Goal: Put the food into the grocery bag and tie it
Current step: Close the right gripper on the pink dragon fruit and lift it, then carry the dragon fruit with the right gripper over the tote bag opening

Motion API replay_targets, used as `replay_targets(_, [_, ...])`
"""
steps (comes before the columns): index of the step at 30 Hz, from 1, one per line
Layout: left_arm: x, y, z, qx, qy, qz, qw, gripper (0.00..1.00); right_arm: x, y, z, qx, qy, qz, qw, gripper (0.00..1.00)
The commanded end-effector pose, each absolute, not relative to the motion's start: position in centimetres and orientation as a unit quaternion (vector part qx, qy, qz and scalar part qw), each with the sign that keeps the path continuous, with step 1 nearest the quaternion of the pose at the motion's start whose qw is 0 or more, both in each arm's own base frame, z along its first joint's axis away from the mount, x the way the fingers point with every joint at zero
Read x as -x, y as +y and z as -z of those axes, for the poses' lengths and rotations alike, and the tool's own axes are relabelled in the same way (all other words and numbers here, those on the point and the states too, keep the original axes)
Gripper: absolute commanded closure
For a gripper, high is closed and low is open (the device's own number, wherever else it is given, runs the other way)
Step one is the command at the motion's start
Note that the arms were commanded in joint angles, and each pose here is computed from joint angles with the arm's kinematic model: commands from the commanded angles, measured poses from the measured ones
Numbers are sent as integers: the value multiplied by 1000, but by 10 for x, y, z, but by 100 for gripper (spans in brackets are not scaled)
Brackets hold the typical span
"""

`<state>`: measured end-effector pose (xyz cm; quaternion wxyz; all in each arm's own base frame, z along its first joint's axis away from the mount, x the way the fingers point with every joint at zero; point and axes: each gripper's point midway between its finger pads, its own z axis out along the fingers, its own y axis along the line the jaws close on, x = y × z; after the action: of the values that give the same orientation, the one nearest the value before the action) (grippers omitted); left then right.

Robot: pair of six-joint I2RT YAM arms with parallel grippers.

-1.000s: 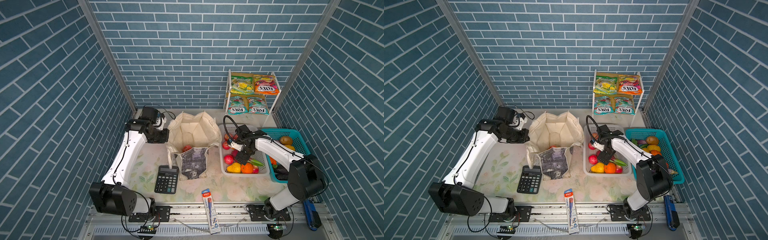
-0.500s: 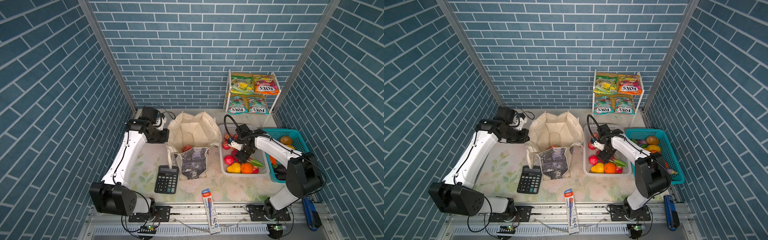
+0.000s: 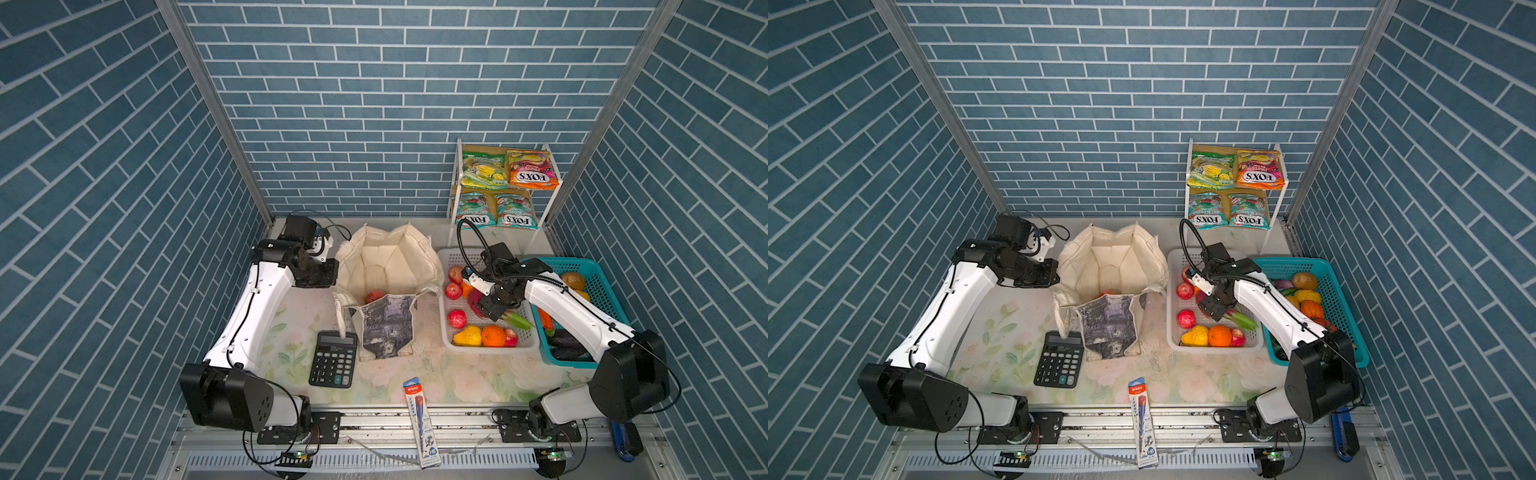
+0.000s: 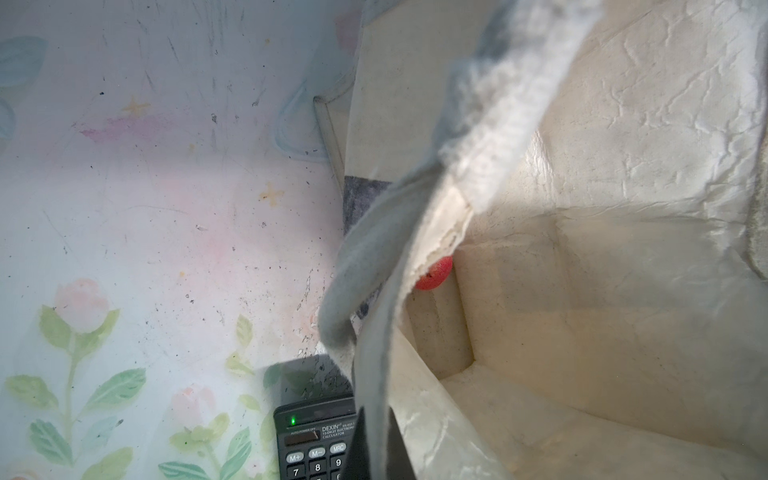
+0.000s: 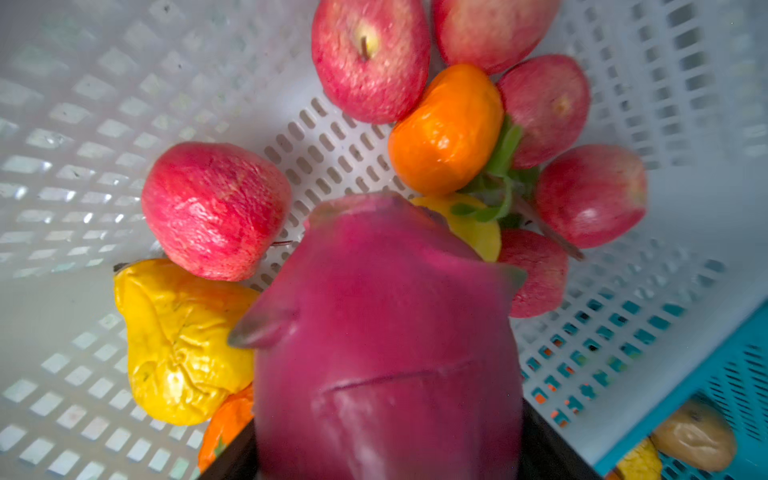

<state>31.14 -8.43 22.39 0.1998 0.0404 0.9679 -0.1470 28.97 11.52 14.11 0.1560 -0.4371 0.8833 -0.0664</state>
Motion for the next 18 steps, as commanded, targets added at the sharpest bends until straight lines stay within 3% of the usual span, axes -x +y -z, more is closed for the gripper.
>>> replay_targets(1, [-307,-87,-218,-43,970,150,188,100,-296,111,-177,401,890,79,204,31])
replay_targets(9, [-308,-87,-213,-41,970,151,187,100,-303,140,-277,355,859,37,366,32])
replay_targets(18, [-308,-88,-214,-42,968,155,190,100,-275,246,-366,445,762,7,469,30])
